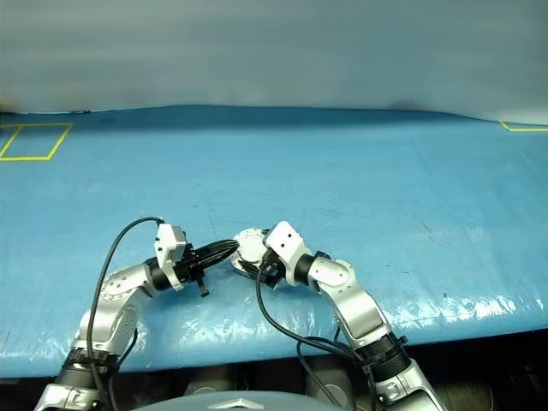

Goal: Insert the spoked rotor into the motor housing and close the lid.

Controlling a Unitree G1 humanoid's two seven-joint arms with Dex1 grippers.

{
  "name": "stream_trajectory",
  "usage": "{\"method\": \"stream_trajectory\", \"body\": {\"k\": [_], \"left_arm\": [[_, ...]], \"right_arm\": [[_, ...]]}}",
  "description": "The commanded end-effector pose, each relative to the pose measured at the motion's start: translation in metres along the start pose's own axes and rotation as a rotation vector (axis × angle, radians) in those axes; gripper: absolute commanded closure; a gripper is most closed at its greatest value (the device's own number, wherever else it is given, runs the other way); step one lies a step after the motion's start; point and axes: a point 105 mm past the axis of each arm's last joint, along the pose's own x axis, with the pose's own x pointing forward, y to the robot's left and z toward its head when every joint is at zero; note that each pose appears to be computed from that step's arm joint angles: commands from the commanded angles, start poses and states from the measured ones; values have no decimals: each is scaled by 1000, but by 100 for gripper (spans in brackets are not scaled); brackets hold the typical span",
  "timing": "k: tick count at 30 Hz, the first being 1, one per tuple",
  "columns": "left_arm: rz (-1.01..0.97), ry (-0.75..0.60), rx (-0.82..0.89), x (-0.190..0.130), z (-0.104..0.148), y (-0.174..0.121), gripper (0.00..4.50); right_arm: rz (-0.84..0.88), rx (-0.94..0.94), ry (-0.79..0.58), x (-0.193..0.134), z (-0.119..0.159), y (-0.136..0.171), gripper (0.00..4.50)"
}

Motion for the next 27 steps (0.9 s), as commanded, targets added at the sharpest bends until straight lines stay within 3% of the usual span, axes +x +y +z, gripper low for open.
{"method": "stream_trajectory", "body": {"k": [1, 6, 19, 27], "left_arm": [[-65, 70, 26, -2, -1, -9, 443], [-42, 144, 55, 0, -16, -6, 443], [23, 172, 84, -1, -28, 5, 443], [-1, 197, 81, 4, -37, -1, 443]], "right_arm": [[22, 49, 89, 1, -26, 9, 0], [24, 49, 91, 1, -26, 9, 0], [16, 56, 95, -1, -28, 8, 0], [-32, -6, 21, -1, -14, 1, 0]]}}
